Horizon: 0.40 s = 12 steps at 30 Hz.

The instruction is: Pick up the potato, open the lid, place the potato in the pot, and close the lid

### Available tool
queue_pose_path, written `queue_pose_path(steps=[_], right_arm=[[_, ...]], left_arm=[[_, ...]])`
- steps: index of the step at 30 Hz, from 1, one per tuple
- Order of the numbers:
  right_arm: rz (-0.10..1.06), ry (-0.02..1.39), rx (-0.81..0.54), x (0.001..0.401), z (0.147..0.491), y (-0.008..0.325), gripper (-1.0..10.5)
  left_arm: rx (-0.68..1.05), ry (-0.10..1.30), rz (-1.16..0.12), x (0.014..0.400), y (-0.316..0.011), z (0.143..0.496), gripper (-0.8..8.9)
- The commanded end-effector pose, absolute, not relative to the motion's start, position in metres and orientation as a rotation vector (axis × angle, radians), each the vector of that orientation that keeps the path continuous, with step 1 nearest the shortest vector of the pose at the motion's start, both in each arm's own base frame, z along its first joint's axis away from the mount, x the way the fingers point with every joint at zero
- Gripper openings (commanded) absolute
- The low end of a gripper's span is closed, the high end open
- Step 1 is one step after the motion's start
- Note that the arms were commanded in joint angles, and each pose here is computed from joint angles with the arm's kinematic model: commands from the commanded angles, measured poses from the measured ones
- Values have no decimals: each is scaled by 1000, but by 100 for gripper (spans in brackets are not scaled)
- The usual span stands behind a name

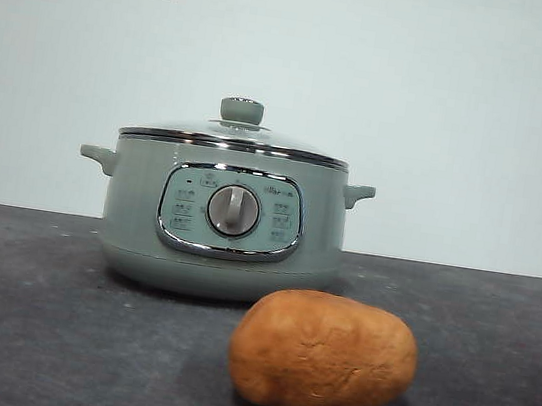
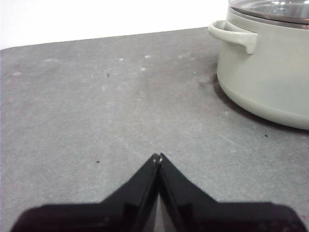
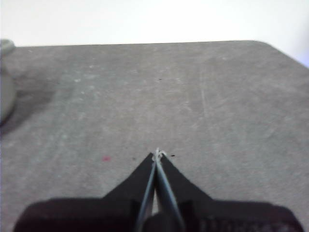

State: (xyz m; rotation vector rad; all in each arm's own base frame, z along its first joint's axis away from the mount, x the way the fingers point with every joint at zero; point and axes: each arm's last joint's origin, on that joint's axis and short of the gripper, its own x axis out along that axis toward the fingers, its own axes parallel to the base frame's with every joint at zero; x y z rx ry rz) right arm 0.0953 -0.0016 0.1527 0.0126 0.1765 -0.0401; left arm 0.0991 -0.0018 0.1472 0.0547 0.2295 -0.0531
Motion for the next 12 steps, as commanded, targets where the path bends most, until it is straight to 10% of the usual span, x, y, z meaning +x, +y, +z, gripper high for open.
queue_pose_path(steps=[1,12], right_arm=[[-46,178,141,96,150,-1,0],[4,136,314,94,165,0,-8]], left_arm=[[45,235,-61,99,-2,144,-2],[-10,212,-68,99,-2,153,-5]])
